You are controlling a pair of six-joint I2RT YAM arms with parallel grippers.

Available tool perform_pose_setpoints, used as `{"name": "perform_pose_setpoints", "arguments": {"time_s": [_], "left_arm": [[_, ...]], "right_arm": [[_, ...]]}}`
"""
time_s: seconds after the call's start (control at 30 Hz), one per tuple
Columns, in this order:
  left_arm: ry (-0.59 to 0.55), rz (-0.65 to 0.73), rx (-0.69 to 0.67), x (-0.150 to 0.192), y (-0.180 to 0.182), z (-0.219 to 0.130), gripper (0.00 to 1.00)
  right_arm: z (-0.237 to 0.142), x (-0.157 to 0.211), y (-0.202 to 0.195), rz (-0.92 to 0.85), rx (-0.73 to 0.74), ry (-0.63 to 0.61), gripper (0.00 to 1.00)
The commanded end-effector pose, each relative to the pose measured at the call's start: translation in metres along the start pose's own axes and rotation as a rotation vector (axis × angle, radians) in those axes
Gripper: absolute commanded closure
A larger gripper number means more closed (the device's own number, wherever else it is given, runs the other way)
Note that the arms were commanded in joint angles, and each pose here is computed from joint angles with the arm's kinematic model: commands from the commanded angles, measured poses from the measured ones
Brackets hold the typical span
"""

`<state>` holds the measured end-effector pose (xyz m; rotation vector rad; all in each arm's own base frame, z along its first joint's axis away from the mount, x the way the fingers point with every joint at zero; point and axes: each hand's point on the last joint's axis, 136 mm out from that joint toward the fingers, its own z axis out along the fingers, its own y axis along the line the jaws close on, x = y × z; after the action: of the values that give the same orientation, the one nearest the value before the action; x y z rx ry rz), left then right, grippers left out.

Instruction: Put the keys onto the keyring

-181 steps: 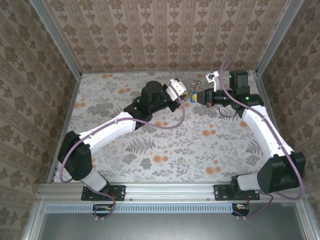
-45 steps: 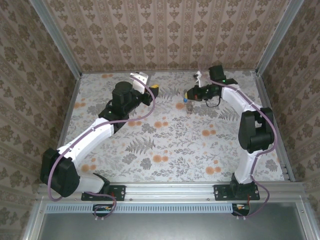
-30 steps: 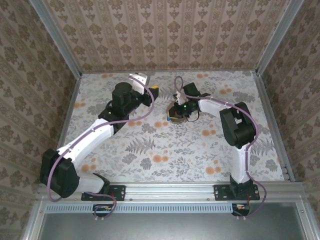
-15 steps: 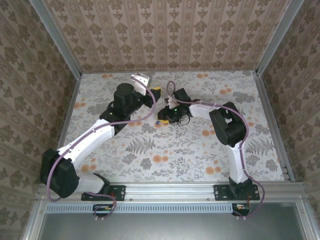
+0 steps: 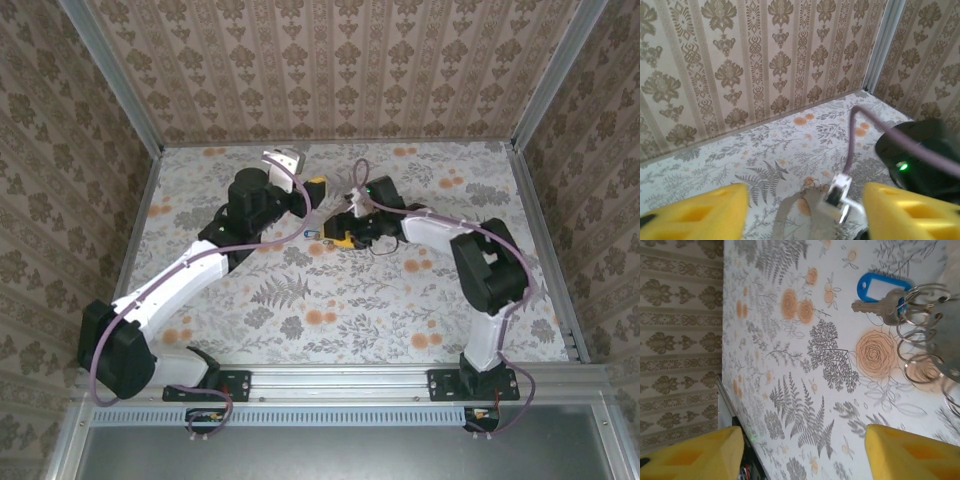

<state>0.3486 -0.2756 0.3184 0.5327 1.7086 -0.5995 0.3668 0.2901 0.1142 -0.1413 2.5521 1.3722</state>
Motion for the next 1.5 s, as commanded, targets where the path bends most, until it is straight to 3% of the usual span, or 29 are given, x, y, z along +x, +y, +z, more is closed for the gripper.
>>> {"name": "perform_pose_setpoints", "arguments": {"time_s": [0.0,0.03,0.07,0.1,0.27,0.53,0.77,0.83,0.97,1.13,1.23,1.33,1.47], "left_arm": [[-0.045,0.000,-0.040,-0.023,0.004,-0.020,0.21],[-0.046,-0.001,-0.056,-0.024,0.007,-0.025,0.14],[-0.045,-0.002,-0.076,-0.024,0.010,-0.028,0.03],[-0.047,-0.007,-0.102,-0.024,0.016,-0.033,0.00],[-0.052,-0.042,-0.275,-0.018,0.057,-0.064,0.00],[-0.081,-0.039,-0.623,0.020,0.140,-0.138,0.00],[-0.031,-0.052,-0.812,0.085,0.193,-0.176,0.00],[-0.015,-0.058,-0.828,0.104,0.206,-0.174,0.00],[0.063,0.000,-0.881,0.142,0.231,-0.158,0.00],[0.097,0.051,-0.838,0.175,0.240,-0.134,0.00],[0.104,0.049,-0.813,0.189,0.246,-0.128,0.00],[0.119,0.056,-0.771,0.193,0.248,-0.119,0.00],[0.136,0.093,-0.708,0.204,0.247,-0.102,0.00]], "right_arm": [[-0.042,-0.006,0.014,-0.072,0.022,-0.076,0.22],[-0.054,-0.008,0.014,-0.082,0.037,-0.097,0.20],[-0.066,-0.010,0.015,-0.096,0.051,-0.121,0.08],[-0.079,-0.012,0.014,-0.101,0.074,-0.148,0.05],[-0.147,-0.028,0.002,-0.107,0.174,-0.322,0.00],[-0.265,-0.044,-0.081,-0.051,0.690,-0.732,0.00],[-0.312,-0.034,-0.122,-0.092,0.900,-1.094,0.00],[-0.312,-0.030,-0.126,-0.176,0.938,-1.110,0.00],[-0.299,-0.031,-0.147,-0.234,1.020,-1.017,0.00],[-0.279,-0.034,-0.172,-0.310,1.042,-0.979,0.00],[-0.264,-0.034,-0.184,-0.345,0.998,-0.993,0.00],[-0.237,-0.037,-0.184,-0.438,0.917,-0.925,0.00],[-0.230,-0.037,-0.184,-0.452,0.892,-0.890,0.00]]}}
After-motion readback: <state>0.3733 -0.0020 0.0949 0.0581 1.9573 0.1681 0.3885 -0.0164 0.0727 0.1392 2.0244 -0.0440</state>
